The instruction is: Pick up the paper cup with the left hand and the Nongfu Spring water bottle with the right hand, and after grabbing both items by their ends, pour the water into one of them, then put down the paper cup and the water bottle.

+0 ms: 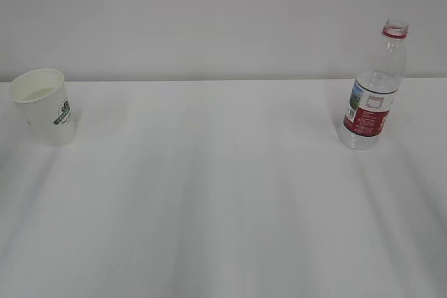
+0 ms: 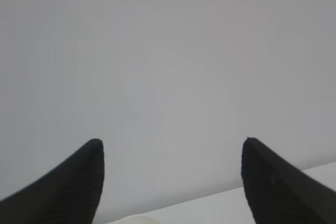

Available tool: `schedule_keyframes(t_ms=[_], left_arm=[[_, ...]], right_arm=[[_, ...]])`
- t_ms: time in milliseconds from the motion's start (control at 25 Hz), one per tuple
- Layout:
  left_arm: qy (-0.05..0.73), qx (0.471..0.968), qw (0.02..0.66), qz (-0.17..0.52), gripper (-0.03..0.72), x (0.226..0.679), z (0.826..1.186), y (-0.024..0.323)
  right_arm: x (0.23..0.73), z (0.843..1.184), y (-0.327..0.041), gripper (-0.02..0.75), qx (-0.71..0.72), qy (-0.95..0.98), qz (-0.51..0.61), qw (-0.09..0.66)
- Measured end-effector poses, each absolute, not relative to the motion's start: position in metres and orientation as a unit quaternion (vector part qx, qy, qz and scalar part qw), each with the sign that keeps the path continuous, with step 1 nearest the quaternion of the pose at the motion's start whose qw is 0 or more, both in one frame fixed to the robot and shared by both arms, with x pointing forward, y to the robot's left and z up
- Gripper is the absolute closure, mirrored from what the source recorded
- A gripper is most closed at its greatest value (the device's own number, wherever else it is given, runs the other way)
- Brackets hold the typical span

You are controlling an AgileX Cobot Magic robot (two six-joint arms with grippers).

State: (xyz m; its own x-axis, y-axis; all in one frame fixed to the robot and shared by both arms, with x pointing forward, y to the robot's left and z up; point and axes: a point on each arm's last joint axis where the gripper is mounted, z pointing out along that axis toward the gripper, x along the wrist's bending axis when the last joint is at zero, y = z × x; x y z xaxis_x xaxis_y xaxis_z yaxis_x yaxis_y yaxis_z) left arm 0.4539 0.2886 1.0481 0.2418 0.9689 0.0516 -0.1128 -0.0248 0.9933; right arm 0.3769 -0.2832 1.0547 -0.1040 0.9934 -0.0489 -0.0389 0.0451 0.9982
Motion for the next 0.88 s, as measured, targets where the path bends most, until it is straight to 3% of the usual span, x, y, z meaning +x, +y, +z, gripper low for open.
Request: schedule_keyframes(t_ms=[440, 880], left_arm=[[0.385, 0.499, 0.558, 0.54, 0.097, 0.391, 1.095, 0.293], [0.43, 0.463, 0.527, 0.568, 0.106, 0.336, 1.105, 0.302]], right_arm=[[0.355, 1.07, -0.285, 0.149, 0.44, 0.53, 0.523, 0.502], [0.336, 1.072, -0.287, 0.15, 0.444, 0.55, 0.507, 0.493]])
